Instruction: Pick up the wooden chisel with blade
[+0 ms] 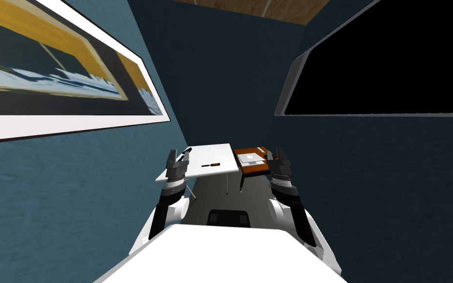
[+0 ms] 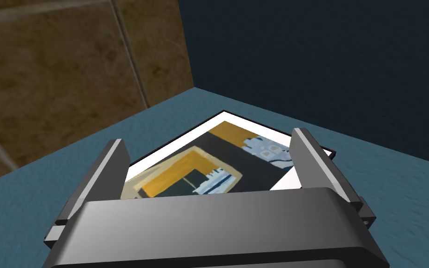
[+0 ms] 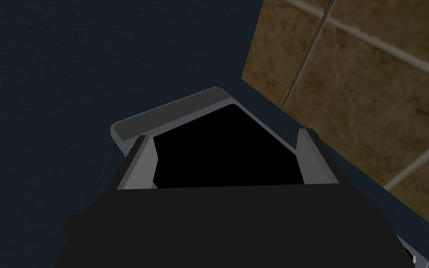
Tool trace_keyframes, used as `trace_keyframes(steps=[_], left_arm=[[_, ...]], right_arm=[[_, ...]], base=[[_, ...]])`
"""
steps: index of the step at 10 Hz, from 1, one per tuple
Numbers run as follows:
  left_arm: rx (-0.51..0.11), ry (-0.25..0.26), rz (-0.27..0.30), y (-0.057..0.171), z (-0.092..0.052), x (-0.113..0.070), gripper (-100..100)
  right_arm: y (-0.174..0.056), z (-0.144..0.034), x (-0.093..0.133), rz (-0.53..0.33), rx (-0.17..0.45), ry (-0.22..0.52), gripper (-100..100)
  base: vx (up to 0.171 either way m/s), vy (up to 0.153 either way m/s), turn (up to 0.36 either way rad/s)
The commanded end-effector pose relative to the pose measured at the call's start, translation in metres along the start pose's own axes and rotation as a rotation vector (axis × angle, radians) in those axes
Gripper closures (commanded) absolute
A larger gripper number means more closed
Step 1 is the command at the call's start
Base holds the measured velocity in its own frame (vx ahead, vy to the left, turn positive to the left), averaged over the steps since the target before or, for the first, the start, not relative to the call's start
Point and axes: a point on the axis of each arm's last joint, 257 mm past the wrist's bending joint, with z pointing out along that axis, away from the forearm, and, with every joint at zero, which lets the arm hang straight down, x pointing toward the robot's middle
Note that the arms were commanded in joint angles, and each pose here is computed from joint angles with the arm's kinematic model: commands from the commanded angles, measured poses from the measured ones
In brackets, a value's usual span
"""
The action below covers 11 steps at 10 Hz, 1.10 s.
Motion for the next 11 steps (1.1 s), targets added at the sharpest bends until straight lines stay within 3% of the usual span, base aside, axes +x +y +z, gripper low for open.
trace_keyframes(steps=[1,5,11], left_arm=[[-0.015,0.029,0.012,0.005,0.002,0.002,-100],[-0.075,0.079,0.048,0.025,0.011,0.005,-100],[-0.152,0.098,0.092,0.05,0.027,0.0,-100]], right_arm=[[0.0,0.0,0.0,0.0,0.0,0.0,0],[0.0,0.0,0.0,0.0,0.0,0.0,0],[0.0,0.0,0.0,0.0,0.0,0.0,0]], base=[[0.0,0.0,0.0],[0.008,0.0,0.009],[0.007,0.001,0.014]])
